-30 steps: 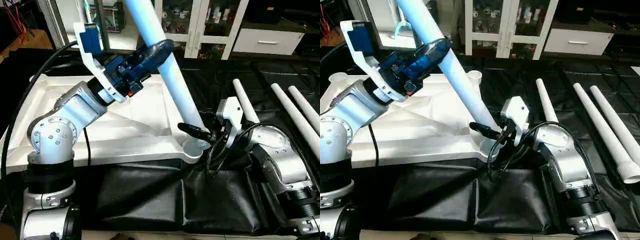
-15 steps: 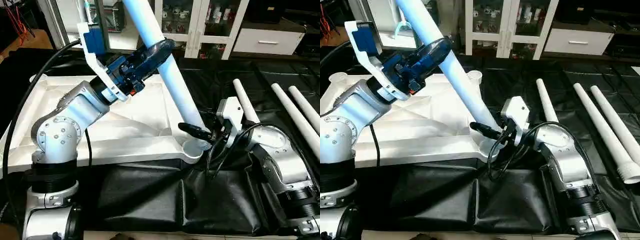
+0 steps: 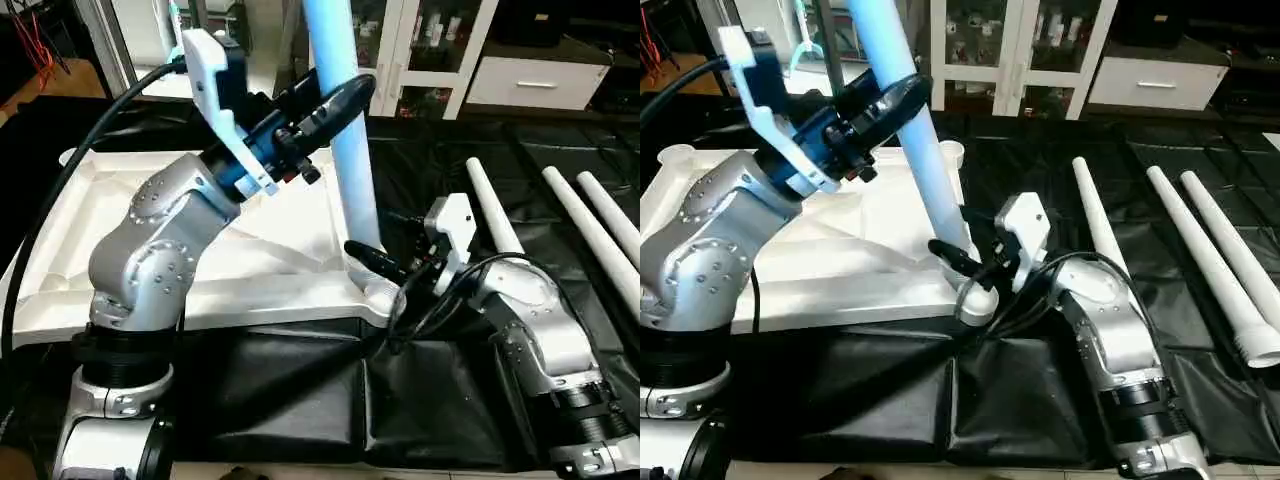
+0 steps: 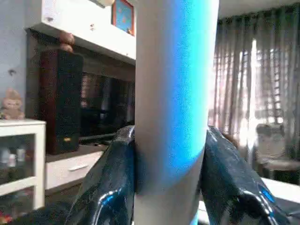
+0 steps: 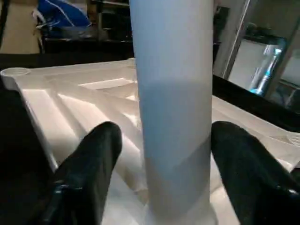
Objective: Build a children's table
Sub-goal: Insert table leg to table base
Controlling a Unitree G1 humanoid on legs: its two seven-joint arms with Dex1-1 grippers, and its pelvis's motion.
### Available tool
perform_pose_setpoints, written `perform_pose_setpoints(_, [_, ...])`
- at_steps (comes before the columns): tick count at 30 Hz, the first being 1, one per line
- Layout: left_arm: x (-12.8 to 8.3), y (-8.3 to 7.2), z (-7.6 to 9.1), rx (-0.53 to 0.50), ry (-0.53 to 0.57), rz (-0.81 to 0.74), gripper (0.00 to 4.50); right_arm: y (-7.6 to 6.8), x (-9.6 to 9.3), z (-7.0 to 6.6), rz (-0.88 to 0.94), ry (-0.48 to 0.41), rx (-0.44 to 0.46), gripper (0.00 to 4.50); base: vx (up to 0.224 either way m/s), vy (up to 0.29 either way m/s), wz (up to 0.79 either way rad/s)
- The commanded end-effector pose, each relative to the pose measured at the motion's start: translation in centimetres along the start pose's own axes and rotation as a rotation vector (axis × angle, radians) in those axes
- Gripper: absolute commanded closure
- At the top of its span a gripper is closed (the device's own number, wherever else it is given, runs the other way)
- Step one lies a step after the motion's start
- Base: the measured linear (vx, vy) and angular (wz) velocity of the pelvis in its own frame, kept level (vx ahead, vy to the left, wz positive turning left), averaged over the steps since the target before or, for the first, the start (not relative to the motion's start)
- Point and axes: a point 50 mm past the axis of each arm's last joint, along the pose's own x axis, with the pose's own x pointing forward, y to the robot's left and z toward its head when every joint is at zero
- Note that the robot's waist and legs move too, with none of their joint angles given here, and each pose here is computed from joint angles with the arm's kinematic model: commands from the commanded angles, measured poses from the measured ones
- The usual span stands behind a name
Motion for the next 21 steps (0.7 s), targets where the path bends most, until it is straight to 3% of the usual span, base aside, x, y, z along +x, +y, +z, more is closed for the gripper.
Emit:
perform_pose_setpoints(1, [0.0,-0.1,0.8,0.081,-0.029,0.014,2.89,-0.2,0.3,0.5,-0.032,-0.011,-0.07,0.87,0.0,0.0,0.0])
perform_pose_setpoints(3, [-0.1,-0.1,0.9,0.104,-0.048,0.03,2.89,-0.6,1.0,0.7,-0.114,0.003,-0.188,0.68,0.0,0.0,0.0])
perform_pose_setpoints(5, [-0.1,-0.1,0.9,0.113,-0.052,0.033,2.89,-0.8,1.2,0.8,-0.15,0.013,-0.221,0.65,0.0,0.0,0.0])
perform_pose_setpoints(6, [-0.1,-0.2,1.1,0.122,-0.071,0.039,2.89,-1.4,1.5,0.7,-0.256,0.068,-0.304,0.65,0.0,0.0,0.0])
perform_pose_setpoints(10, [0.0,-0.3,1.5,0.117,-0.123,0.052,2.89,-1.9,1.6,1.2,-0.3,0.033,-0.276,0.65,0.0,0.0,0.0])
perform_pose_setpoints(13, [0.1,-0.3,1.6,0.115,-0.149,0.061,2.89,-2.1,1.8,1.1,-0.343,0.042,-0.311,0.65,0.0,0.0,0.0])
perform_pose_setpoints(18, [0.2,-0.5,1.7,0.12,-0.177,0.056,2.89,-1.2,2.5,0.6,-0.363,0.036,-0.333,0.65,0.0,0.0,0.0])
perform_pose_setpoints(21, [0.2,-0.5,1.7,0.141,-0.177,0.055,2.89,-0.8,3.3,1.3,-0.395,0.001,-0.383,0.65,0.0,0.0,0.0])
